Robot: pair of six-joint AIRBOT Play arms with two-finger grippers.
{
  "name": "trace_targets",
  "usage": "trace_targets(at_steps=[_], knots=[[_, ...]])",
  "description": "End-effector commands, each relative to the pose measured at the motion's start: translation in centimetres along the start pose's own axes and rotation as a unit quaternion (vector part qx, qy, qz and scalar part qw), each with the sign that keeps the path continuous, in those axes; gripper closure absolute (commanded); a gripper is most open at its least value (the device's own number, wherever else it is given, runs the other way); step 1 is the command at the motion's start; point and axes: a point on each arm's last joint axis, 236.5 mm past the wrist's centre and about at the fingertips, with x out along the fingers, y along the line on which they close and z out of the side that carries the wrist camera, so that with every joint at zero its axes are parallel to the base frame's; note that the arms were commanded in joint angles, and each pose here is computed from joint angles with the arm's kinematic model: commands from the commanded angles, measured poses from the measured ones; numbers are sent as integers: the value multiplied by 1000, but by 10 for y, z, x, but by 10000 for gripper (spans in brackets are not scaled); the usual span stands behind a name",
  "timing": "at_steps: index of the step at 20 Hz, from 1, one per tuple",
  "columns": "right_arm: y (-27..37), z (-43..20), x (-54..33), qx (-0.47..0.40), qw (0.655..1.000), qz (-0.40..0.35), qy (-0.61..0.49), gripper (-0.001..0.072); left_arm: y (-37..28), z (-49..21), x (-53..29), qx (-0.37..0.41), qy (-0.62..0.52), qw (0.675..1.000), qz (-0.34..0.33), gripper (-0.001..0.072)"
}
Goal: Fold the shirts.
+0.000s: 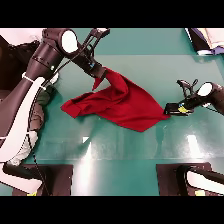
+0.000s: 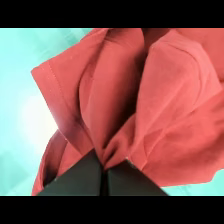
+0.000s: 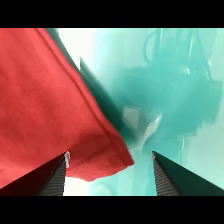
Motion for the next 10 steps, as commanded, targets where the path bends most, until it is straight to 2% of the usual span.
trace_targets(at_steps=[1,8,9,10], knots=[[11,5,1,-12,1000,21,-10,126,0,-1,0,0,2,1000,0,683],[19,-6,16,-8,999,35,28,126,-1,-1,0,0,3,1000,-2,682],[20,-8,19,-7,999,38,34,148,-1,-2,0,0,4,1000,-2,682],[22,-6,19,-5,999,42,30,213,-1,-3,0,0,6,1000,-3,682]])
